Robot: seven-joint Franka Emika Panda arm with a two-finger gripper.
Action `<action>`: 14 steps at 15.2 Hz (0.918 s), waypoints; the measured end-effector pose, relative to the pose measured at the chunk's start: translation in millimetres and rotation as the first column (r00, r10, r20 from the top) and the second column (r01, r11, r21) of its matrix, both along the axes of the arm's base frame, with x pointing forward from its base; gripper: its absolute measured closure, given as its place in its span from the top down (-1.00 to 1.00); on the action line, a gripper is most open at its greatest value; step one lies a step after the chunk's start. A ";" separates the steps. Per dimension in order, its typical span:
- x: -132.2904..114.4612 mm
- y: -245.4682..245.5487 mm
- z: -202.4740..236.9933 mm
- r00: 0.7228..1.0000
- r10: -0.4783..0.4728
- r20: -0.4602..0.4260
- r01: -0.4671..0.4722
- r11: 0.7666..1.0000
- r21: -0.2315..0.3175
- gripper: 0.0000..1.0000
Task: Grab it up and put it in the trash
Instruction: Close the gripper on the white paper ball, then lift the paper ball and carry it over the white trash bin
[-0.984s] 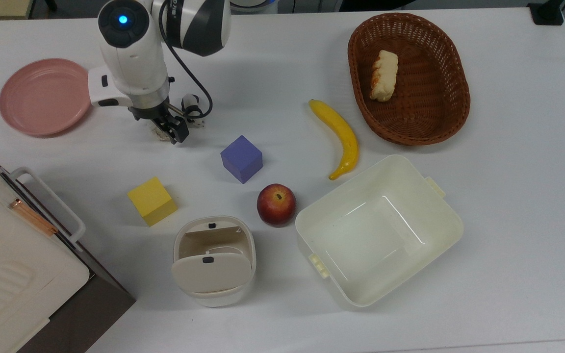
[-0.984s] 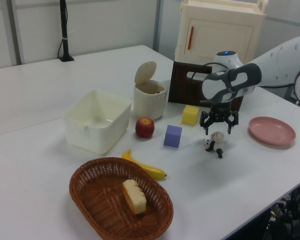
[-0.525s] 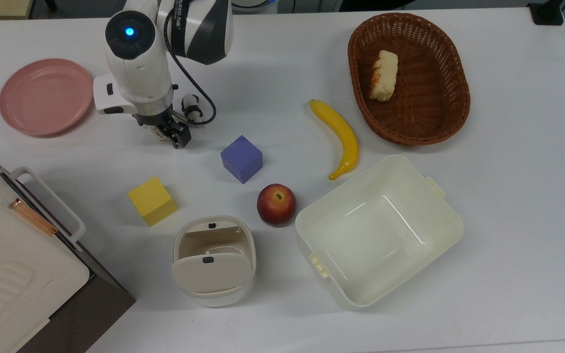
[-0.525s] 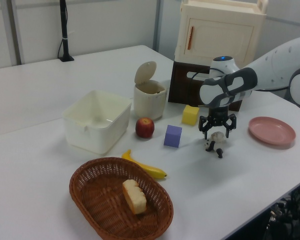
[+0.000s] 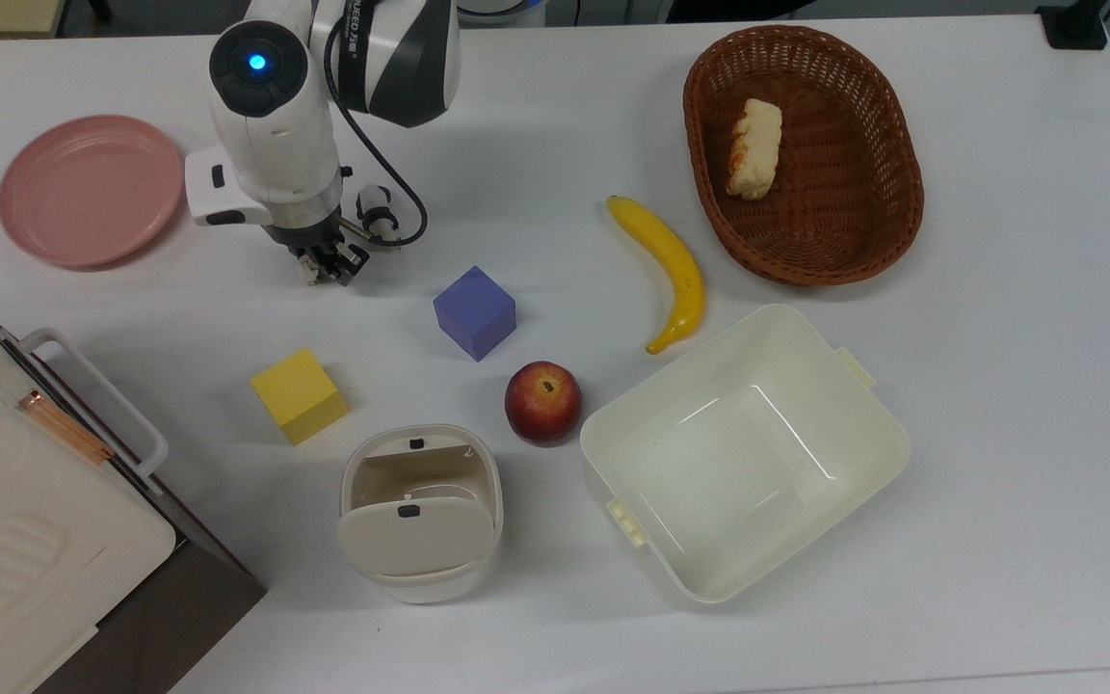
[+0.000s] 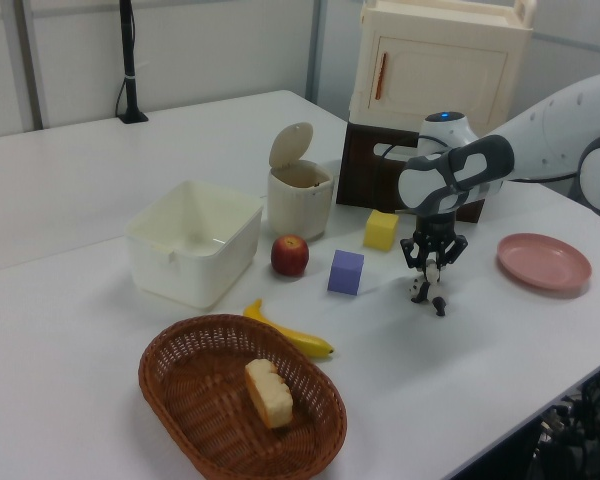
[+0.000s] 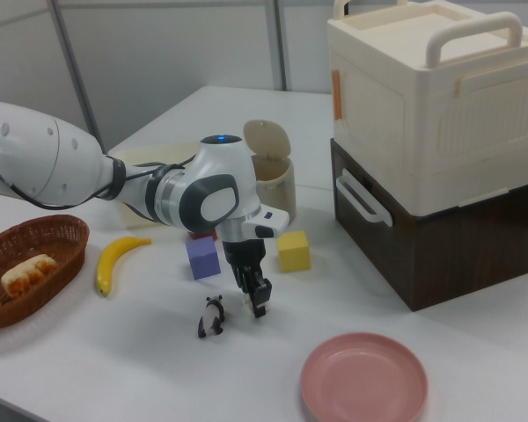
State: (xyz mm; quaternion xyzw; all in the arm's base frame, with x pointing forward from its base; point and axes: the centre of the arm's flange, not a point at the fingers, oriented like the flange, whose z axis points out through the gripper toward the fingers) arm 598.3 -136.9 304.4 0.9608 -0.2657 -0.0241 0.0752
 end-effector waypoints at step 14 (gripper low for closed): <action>75.7 26.0 131.1 0.934 -0.030 0.355 0.044 0.999 -0.030 -0.58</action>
